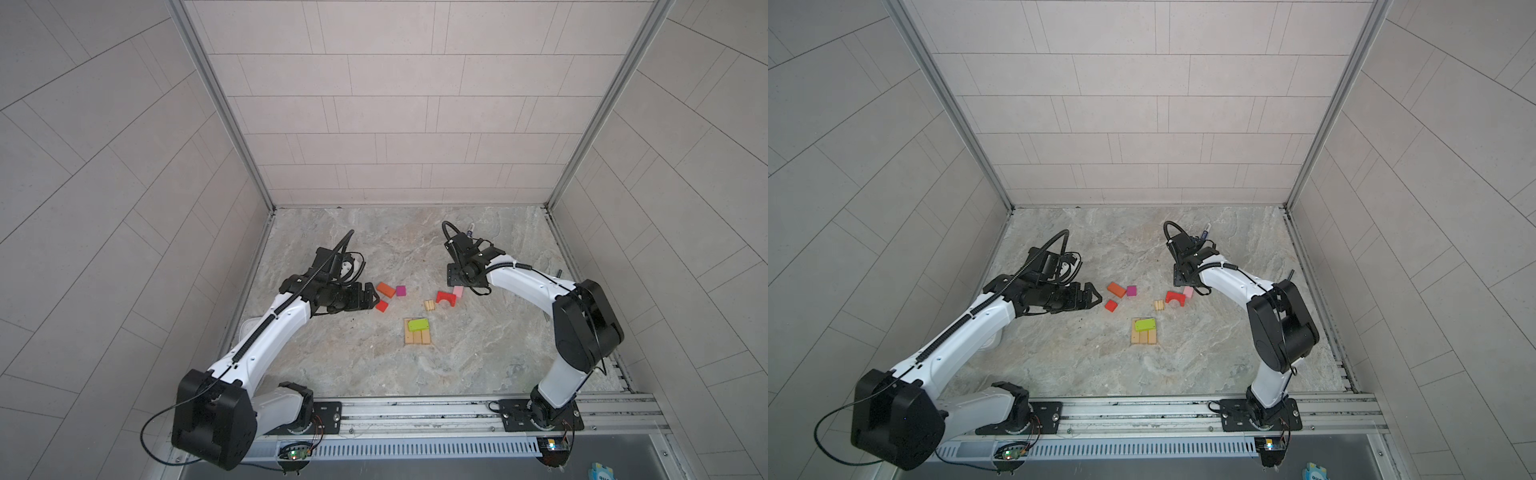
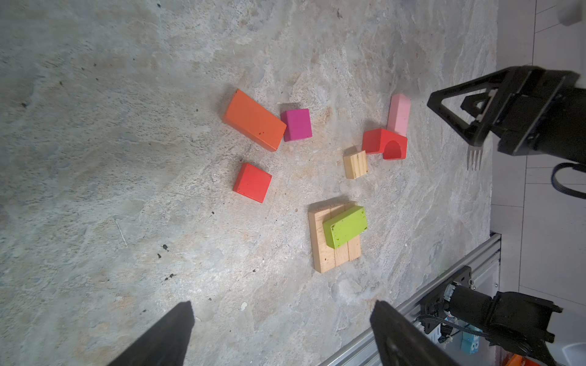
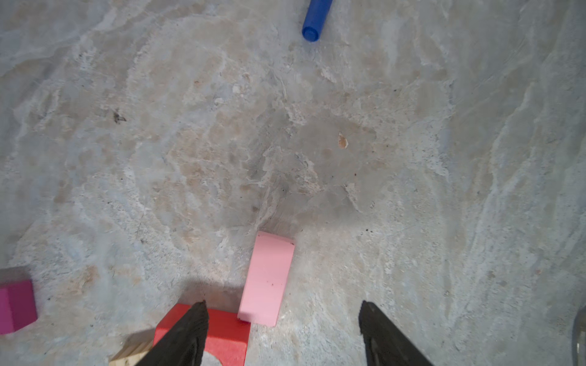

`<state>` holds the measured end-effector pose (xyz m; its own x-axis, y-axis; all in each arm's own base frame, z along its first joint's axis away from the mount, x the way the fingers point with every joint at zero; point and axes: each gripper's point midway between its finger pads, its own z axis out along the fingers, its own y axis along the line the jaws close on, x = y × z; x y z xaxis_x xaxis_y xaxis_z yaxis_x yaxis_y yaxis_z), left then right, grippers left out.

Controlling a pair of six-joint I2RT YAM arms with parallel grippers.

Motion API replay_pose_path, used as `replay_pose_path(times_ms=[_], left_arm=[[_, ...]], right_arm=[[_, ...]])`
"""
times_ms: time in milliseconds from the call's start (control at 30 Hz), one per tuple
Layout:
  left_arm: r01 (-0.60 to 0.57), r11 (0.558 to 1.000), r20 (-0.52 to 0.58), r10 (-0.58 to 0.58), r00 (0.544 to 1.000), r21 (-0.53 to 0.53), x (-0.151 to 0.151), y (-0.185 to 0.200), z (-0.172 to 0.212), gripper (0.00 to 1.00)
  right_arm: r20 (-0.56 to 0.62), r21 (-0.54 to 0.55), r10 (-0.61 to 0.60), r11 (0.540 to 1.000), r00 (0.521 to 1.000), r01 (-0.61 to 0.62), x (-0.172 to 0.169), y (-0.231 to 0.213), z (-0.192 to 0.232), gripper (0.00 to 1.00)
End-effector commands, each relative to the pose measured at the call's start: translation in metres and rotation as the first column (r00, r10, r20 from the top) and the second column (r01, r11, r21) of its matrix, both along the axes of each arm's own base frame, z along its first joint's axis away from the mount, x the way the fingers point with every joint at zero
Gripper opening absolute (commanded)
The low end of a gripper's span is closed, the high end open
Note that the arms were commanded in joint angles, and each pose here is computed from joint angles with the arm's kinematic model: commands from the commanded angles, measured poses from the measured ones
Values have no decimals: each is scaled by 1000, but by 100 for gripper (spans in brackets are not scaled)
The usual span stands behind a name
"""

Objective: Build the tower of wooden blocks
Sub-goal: 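Move the right gripper to the pink bar and grasp it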

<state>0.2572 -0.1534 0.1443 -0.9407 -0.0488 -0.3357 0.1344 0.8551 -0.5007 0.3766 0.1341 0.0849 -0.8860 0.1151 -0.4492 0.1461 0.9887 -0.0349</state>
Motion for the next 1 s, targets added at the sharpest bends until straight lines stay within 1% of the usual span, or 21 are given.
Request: replay_pose_path(times_ms=[0,167,367,600,733,767,833,967], left_arm=[[-9,1000,6,9,1000,6,-1,3,-1,94],[-9,1000,6,9,1000,5,-1,3,-1,94],[-8,1000,4,8,1000,6,0,3,-2,94],[-9,1000,4,9,1000,8,0,3,-2,94],[-9,1000,0,9,1000,8,0,3,-2,94],[-10,1000,1,10,1000,9,0,3,-2,94],[-10,1000,4,10,1000,10,0,4,-2,94],[-10,1000,4,10,1000,10,0,4,-2,94]], right_arm=[[-34,33,-30,999,999,31,8,5,-10,73],[-97,15,-47,999,994,48,9,4,-41,68],[-123,16,-60,998,991,63,3,1,-58,58],[-128,20,-75,997,989,78,-9,-8,-59,44],[-133,33,-80,996,988,85,-19,-16,-57,28],[-132,33,-79,996,988,84,-21,-17,-56,27],[-127,34,-81,996,989,86,-27,-20,-53,24],[-121,38,-85,995,989,90,-42,-27,-47,24]])
